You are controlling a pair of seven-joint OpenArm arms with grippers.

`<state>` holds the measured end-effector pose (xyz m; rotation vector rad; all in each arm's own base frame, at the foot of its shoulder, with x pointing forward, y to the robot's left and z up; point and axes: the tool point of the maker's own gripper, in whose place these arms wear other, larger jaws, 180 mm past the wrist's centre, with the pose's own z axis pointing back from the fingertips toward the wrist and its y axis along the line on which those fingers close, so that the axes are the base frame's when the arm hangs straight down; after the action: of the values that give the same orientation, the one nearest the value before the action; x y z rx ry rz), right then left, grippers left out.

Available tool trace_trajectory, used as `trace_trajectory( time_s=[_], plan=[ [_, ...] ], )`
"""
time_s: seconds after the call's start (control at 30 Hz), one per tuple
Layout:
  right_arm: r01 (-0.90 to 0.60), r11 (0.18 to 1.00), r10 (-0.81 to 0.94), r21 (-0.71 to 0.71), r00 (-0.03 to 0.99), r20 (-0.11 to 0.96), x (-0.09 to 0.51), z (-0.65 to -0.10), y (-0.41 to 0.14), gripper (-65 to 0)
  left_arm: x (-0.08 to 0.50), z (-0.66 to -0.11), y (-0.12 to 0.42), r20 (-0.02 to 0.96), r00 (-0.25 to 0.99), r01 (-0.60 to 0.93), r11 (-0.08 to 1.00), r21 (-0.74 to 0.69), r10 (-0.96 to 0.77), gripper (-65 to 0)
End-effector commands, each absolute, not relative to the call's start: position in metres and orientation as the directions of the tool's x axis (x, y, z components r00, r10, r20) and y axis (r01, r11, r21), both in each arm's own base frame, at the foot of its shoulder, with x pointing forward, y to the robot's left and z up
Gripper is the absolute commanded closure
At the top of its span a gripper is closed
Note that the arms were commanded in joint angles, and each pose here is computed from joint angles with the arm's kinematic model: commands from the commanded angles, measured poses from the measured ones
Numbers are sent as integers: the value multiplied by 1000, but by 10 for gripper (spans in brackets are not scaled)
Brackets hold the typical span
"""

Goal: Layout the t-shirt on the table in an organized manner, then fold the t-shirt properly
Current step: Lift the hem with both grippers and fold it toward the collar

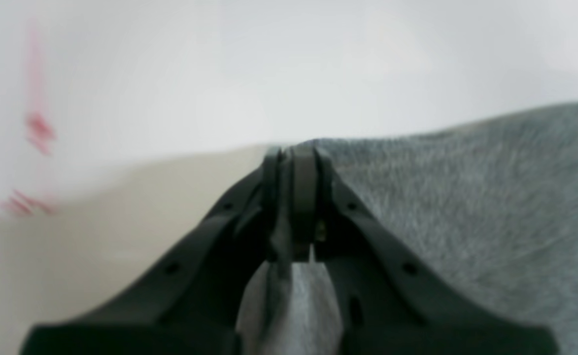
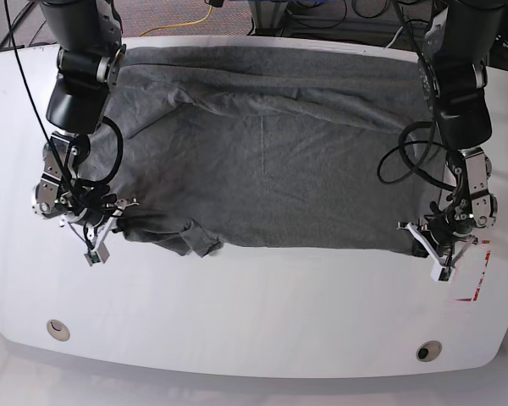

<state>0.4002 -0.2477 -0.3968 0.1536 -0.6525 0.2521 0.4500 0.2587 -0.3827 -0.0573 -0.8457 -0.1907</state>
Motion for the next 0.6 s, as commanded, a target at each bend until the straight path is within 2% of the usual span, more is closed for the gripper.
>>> trace_trajectory(
  time_s=[0.0,0.57],
  plan=[
    [-281,960,209,-7,696,687,422,-356,-258,-6,469,-346,256,817,556,193,980,53,-154,0],
    [-296,933,355,-205,666,656,398,-313,-275,-6,433,-306,252,779,536,230,944,235,-325,0]
  ],
)
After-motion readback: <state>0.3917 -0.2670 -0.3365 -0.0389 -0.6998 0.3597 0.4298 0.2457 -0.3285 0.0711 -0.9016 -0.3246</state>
